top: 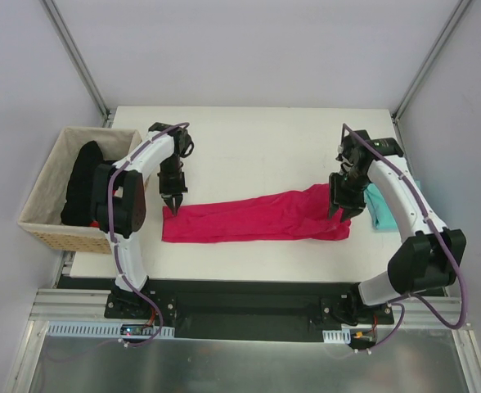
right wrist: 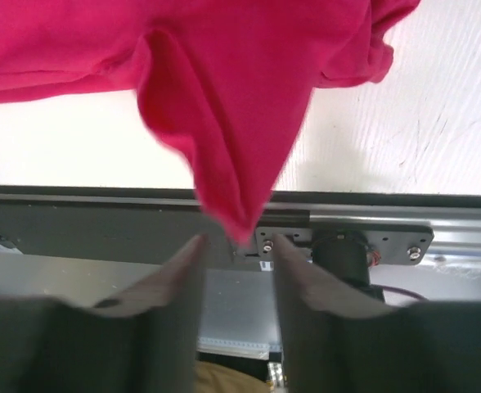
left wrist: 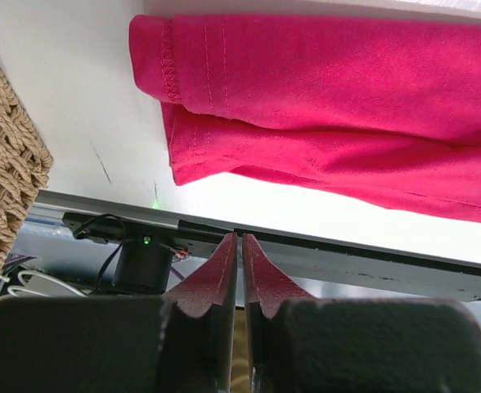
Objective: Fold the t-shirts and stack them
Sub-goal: Fold the other side of the tshirt into a rectangle
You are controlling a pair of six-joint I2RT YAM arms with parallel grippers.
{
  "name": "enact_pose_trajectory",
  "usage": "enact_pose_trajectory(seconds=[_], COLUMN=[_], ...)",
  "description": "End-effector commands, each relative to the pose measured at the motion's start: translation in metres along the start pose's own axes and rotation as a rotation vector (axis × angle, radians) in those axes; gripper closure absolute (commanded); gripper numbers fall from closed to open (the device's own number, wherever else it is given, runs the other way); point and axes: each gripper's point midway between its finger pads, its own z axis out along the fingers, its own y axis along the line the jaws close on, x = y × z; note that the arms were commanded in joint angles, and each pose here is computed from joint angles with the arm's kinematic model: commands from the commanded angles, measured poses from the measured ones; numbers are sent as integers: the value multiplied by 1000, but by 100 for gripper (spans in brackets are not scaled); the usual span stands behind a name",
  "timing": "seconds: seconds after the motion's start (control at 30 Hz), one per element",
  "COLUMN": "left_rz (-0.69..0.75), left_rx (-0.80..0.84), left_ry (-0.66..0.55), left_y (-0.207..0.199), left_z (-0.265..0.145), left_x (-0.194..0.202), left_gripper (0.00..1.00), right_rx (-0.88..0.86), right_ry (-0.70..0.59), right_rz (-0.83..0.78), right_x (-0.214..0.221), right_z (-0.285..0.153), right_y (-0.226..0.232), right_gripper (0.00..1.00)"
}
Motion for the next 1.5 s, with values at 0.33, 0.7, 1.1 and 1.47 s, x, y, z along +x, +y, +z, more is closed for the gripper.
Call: enact_pose_trajectory(seconds=[0.33, 0.7, 1.1, 1.47], left_rz=[30, 24, 3, -14], left_rx=[-30, 13, 21, -18], left_ry=[26, -40, -66, -3], left_y=[1, -14, -20, -14], left_z=[-12, -32, -30, -4], left_x=[2, -22, -39, -31], left_gripper=[94, 94, 95, 95], right_rx=[141, 175, 200, 182], right_ry=[71, -4, -37, 34], right_rz=[25, 60, 114, 166], right_x=[-8, -67, -150, -132], right_z=[-4, 23, 62, 88], right_y=[-12, -13, -33, -46], right_gripper=[50, 51, 58, 59])
